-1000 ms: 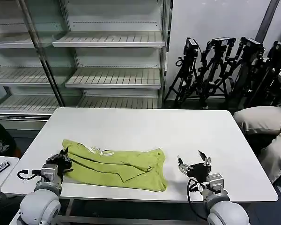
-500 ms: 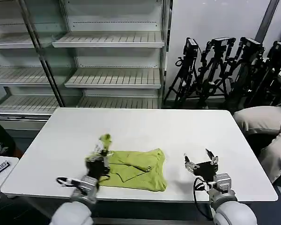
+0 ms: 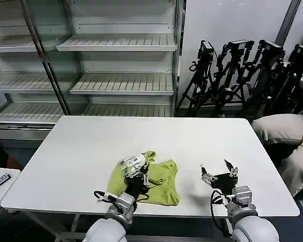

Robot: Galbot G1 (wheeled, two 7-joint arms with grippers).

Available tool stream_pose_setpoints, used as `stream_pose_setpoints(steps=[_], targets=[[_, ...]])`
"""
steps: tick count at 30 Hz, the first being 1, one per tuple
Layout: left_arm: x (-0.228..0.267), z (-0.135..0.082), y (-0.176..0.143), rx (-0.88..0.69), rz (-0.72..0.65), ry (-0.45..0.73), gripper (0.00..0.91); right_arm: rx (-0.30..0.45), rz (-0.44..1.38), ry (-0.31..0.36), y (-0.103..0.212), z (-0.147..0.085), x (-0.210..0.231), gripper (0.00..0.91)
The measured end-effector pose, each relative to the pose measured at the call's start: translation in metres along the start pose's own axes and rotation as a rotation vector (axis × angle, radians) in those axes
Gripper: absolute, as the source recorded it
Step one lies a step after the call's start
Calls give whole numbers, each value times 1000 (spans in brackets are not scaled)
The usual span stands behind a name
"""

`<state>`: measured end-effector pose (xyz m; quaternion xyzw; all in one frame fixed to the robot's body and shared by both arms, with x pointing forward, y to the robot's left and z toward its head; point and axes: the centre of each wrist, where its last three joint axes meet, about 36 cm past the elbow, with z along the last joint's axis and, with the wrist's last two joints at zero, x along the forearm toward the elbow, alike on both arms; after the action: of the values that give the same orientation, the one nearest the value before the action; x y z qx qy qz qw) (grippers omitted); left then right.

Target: Fold and organize the clothes.

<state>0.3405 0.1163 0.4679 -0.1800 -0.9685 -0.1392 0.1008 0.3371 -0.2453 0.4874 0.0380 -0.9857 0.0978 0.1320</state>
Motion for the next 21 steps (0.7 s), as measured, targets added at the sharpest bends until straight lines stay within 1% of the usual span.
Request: stream_pose_setpoints(steps=[1, 5, 12, 17, 21], targets=[[-2, -1, -3, 9, 10, -1, 907, 0, 1, 0, 0, 0, 0, 907], [-9, -5, -11, 40, 36, -5, 907, -1, 2, 0, 0, 0, 0, 907], [-11, -11, -11, 93, 56, -40, 907, -4, -4, 0, 1, 1, -3, 907], [-5, -18, 1, 146, 42, -84, 907, 0, -3, 1, 0, 2, -6, 907], [-3, -13, 20, 150, -20, -57, 907, -1, -5, -3, -1, 1, -6, 907]])
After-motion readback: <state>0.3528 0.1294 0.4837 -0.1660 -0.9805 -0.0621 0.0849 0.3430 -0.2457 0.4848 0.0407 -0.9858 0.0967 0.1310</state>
